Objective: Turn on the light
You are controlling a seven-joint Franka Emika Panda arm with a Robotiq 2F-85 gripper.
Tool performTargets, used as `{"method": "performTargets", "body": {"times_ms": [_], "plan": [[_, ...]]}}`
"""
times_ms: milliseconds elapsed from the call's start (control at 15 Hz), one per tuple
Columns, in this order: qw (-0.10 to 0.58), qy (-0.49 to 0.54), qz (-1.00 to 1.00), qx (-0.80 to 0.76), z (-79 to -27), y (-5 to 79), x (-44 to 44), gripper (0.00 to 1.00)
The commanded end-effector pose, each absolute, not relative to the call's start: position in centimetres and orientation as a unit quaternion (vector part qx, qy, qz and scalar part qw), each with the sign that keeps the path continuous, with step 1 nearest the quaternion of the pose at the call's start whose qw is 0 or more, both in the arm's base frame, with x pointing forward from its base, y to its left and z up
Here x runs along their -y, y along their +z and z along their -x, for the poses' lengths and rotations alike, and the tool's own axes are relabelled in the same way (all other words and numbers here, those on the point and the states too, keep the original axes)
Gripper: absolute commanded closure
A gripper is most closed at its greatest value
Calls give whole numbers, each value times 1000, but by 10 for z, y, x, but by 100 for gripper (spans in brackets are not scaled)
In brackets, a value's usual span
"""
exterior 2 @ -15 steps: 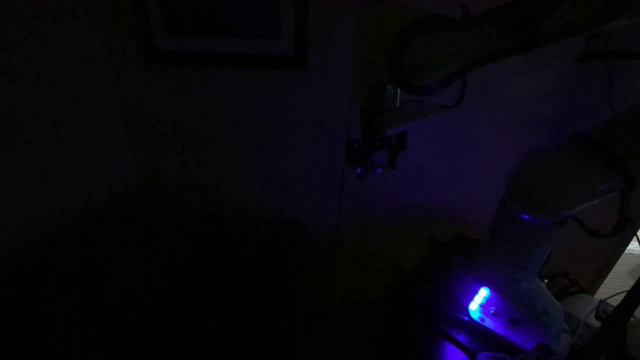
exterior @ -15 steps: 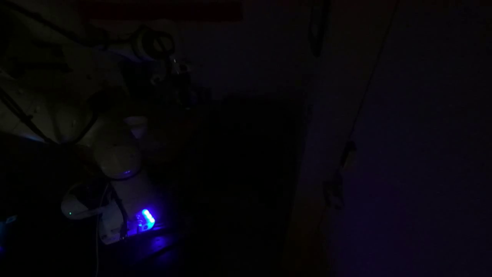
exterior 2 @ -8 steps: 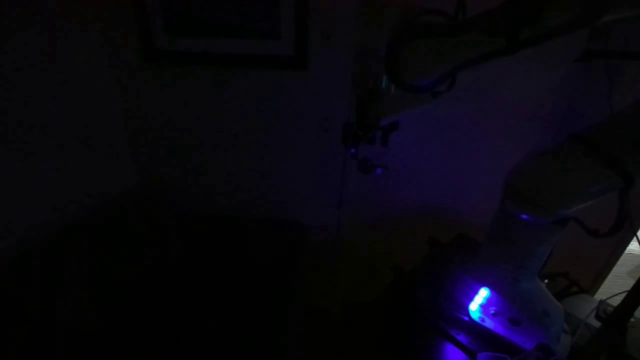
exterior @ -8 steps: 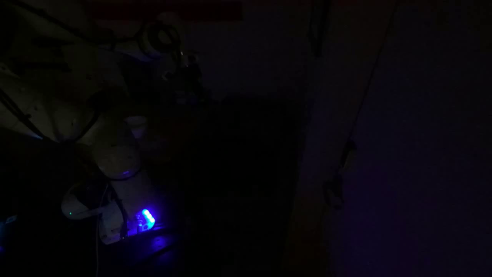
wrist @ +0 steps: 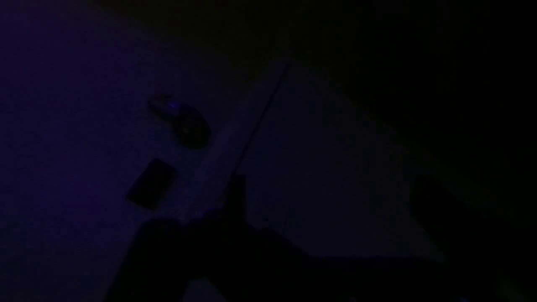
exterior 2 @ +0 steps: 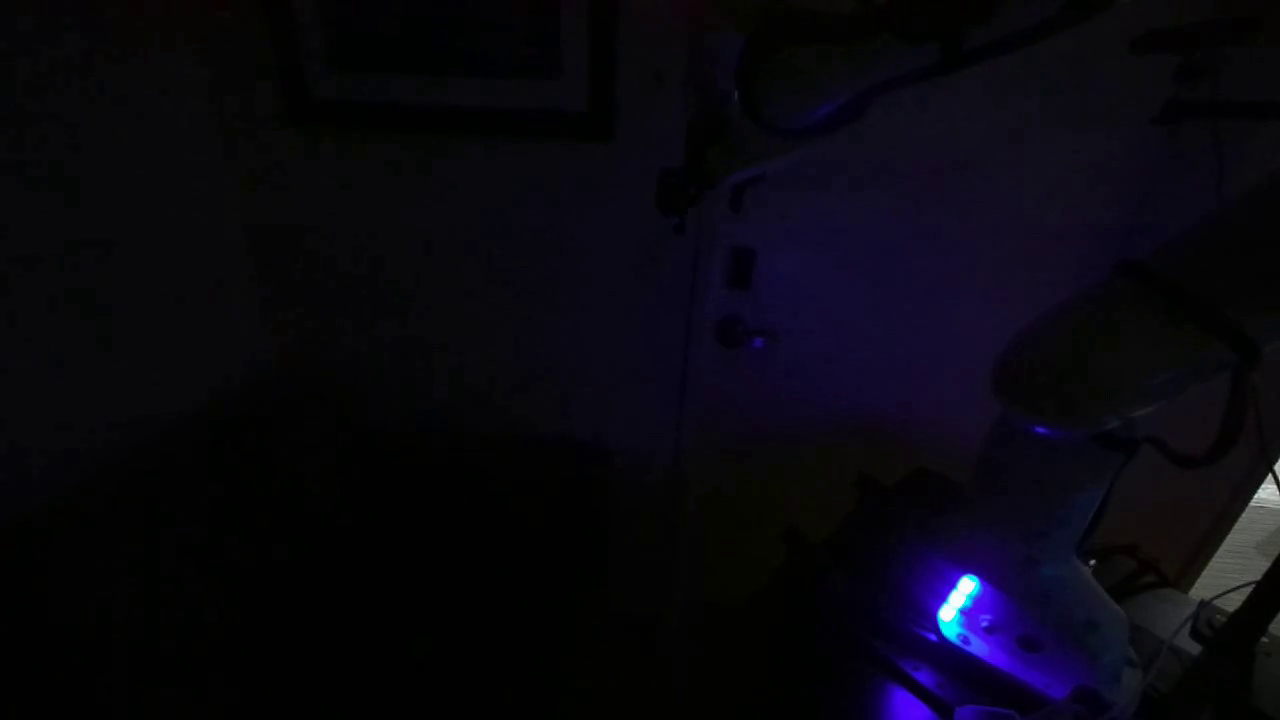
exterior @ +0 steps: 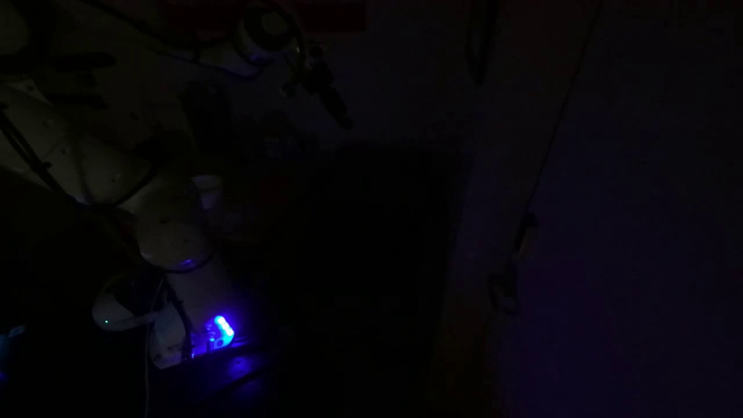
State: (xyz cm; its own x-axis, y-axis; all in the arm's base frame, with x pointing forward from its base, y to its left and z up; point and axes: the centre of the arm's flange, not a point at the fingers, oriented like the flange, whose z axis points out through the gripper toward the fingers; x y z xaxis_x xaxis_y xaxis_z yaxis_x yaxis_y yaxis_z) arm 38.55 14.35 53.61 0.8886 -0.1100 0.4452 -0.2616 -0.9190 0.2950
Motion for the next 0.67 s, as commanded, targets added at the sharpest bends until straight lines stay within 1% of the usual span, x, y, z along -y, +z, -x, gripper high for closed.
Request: {"method": "performTargets", "body": {"times_ms": [0,267,333,400,600], "plan": [[173,222,-954,98,-389,545,-144,0],[169,231,-953,98,-392,554,-147,0],[153,227,-957,97,-390,556,-146,0],[141,222,-959,107,-397,556,-141,0],[145,225,-954,136,-421,558,-131,0]]}}
